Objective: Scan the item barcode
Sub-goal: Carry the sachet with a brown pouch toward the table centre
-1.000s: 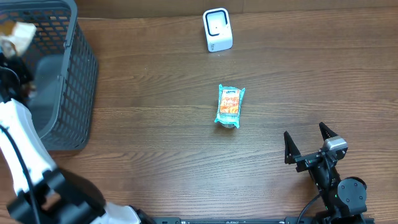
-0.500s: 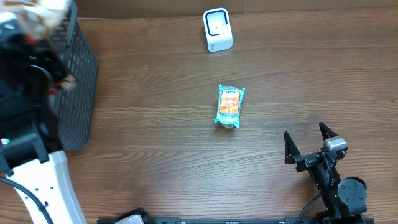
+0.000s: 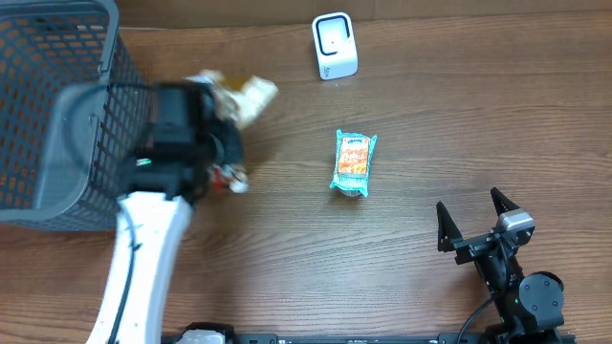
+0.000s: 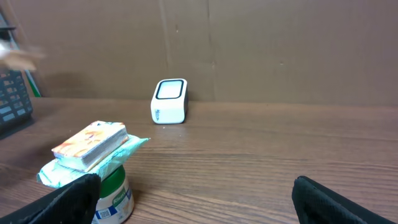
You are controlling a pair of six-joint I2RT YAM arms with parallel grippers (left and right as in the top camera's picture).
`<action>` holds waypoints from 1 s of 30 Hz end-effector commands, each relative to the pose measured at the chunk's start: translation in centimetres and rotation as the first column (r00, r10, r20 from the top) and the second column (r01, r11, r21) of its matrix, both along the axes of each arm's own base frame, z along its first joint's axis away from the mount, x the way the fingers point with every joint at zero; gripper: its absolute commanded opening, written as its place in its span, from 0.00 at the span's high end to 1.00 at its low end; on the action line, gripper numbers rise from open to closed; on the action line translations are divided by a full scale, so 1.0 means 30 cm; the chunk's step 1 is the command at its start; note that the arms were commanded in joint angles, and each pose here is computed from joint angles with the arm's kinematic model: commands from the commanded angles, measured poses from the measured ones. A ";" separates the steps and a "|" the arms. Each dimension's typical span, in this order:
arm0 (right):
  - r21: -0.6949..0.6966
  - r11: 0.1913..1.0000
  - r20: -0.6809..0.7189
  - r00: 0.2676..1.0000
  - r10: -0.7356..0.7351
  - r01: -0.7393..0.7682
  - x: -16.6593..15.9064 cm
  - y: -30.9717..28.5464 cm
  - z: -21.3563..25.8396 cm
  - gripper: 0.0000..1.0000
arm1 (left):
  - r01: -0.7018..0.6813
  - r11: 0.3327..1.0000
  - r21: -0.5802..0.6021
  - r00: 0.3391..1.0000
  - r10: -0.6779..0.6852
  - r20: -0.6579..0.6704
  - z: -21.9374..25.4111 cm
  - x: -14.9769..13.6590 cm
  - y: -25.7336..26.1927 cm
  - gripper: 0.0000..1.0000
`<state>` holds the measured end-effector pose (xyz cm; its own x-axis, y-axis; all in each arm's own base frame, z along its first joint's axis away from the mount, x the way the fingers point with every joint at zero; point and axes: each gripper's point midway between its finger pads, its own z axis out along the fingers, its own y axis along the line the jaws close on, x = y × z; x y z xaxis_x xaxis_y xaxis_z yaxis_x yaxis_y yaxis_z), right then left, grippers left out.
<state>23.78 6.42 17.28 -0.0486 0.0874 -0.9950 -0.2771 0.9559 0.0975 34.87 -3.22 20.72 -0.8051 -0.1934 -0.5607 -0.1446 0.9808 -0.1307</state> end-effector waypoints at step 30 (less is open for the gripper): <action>0.004 1.000 0.000 1.000 -0.005 0.005 0.001 -0.004 -0.008 0.00 | 0.068 0.996 -0.056 0.977 -0.077 -0.196 -0.501 -0.033 -0.318 0.00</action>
